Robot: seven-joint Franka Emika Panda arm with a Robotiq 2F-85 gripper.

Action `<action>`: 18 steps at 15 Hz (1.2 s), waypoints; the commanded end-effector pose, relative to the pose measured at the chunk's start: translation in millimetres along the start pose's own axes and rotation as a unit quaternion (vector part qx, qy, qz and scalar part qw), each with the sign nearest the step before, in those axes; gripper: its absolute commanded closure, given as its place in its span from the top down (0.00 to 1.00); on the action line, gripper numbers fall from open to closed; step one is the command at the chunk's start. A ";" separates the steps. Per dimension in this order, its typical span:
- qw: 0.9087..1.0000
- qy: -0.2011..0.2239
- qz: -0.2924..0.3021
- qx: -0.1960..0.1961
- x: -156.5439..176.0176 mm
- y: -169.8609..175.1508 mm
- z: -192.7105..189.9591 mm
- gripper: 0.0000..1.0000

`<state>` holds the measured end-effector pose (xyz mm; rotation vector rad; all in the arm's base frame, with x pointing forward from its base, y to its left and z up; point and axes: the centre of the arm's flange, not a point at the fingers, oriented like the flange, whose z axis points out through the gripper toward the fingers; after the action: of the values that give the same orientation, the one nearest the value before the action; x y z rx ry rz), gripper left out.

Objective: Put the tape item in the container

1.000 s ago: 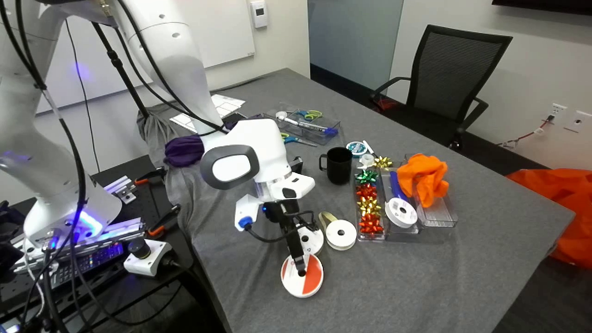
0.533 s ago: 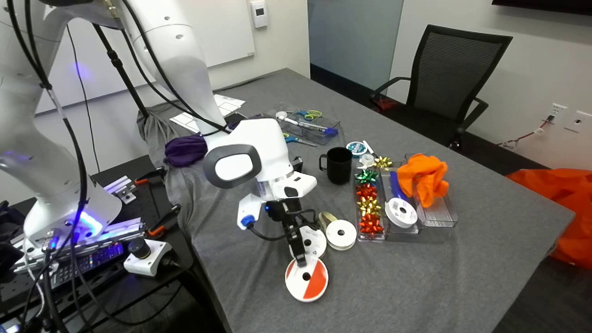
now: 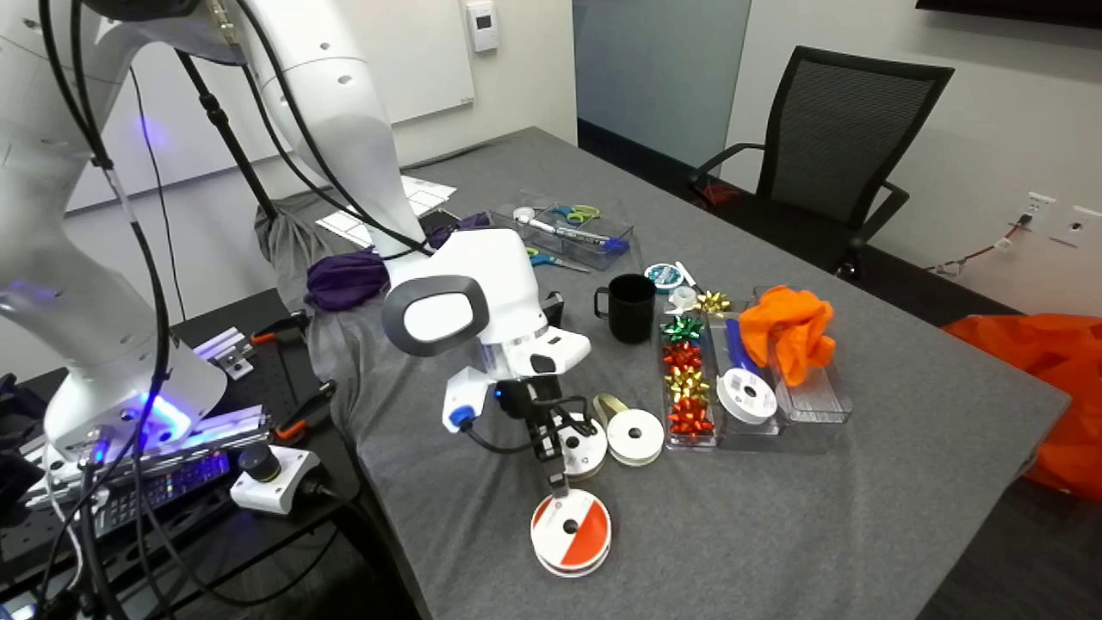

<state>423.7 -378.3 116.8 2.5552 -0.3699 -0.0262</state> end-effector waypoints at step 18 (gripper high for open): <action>0.996 0.004 -0.059 -0.067 -6.2 9.3 -25.1 0.27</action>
<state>427.0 -373.3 142.7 2.4527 -0.2521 -0.0655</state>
